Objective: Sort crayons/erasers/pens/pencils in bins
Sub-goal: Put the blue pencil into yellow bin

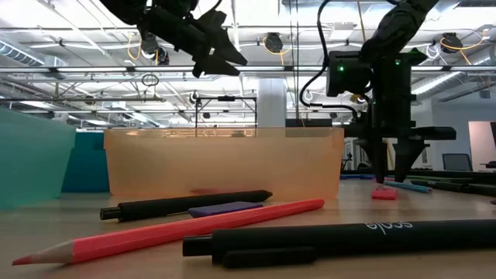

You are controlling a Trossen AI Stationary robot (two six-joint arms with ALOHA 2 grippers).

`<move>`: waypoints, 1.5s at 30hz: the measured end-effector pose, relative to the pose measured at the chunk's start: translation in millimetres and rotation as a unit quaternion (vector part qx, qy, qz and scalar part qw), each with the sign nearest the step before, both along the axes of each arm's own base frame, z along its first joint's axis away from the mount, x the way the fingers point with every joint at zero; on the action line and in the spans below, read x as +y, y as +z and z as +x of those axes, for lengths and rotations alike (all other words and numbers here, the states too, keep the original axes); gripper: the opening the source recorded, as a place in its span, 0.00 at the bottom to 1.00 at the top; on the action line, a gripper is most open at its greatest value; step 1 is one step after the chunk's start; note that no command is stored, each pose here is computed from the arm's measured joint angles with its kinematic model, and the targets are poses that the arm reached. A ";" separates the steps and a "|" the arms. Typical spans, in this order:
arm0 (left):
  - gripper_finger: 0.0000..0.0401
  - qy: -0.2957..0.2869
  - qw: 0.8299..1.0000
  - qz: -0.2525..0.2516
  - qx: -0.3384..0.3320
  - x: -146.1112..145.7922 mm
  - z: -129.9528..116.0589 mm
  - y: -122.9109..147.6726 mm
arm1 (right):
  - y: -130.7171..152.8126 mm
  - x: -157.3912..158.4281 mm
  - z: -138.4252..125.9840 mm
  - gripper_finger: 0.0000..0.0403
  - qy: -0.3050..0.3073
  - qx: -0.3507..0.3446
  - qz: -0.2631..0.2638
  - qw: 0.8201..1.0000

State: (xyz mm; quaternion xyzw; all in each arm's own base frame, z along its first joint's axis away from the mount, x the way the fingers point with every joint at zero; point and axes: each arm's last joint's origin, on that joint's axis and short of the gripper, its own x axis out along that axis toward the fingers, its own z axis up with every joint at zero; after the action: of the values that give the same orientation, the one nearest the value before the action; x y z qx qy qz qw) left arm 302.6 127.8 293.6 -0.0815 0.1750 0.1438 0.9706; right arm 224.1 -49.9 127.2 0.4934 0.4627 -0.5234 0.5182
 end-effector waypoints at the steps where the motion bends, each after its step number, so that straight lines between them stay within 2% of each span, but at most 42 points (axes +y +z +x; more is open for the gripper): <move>1: 0.57 -0.001 1.000 0.002 0.001 -0.1 0.0 0.0 | -0.1 -1.2 -0.6 0.27 -0.007 0.002 -0.004 1.000; 7: 0.57 -0.004 1.000 0.008 0.003 -0.1 0.0 -0.1 | -0.7 -4.7 -3.8 0.09 -0.017 0.018 -0.023 0.999; 11: 0.57 -0.007 1.000 0.022 0.005 0.4 -1.8 1.7 | -0.7 -6.6 -2.7 0.03 -0.029 0.017 -0.057 0.998; 15: 0.57 -0.004 0.999 0.041 -0.004 2.8 -8.6 10.1 | -0.5 -10.6 -0.9 0.03 -0.045 0.011 -0.107 0.993; 21: 0.57 0.003 0.998 0.059 -0.007 10.8 -20.7 18.7 | -0.4 -12.0 1.6 0.04 -0.059 -0.004 -0.119 0.991; 25: 0.57 -0.007 0.999 0.037 -0.006 17.7 -25.1 16.9 | 3.2 -12.7 3.8 0.04 -0.061 -0.025 -0.122 0.990; 28: 0.57 -0.007 1.000 0.013 -0.013 21.5 -27.3 16.8 | 18.0 -14.5 11.2 0.04 -0.042 -0.068 -0.137 0.987; 31: 0.57 -0.011 1.000 -0.001 -0.018 23.0 -28.3 16.8 | 37.8 -17.2 20.5 0.03 -0.007 -0.144 -0.173 0.974; 34: 0.57 -0.040 0.999 -0.012 -0.027 21.1 -27.6 17.5 | 64.4 -21.2 30.0 0.03 0.014 -0.243 -0.237 0.940; 37: 0.57 -0.074 0.996 -0.031 -0.035 16.8 -25.9 17.7 | 96.5 -25.9 37.0 0.03 0.052 -0.332 -0.322 0.885; 39: 0.57 -0.087 0.995 -0.040 -0.039 13.2 -24.1 18.2 | 119.5 -27.0 40.3 0.03 0.094 -0.381 -0.384 0.836; 42: 0.57 -0.094 0.993 -0.046 -0.052 8.1 -20.6 20.5 | 154.2 -25.7 41.2 0.03 0.150 -0.449 -0.470 0.745; 44: 0.57 -0.100 0.991 -0.052 -0.069 4.8 -18.0 23.8 | 170.4 -24.8 39.9 0.03 0.172 -0.487 -0.506 0.691; 45: 0.57 -0.107 0.989 -0.057 -0.081 3.6 -17.0 26.0 | 176.0 -24.5 38.8 0.03 0.179 -0.501 -0.516 0.671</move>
State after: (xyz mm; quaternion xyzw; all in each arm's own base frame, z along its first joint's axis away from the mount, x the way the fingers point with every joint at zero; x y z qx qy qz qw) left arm 285.6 131.3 319.6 -0.1291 0.1113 0.0214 0.9851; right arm 262.8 -74.4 303.2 0.2429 -0.1307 -0.2503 0.9280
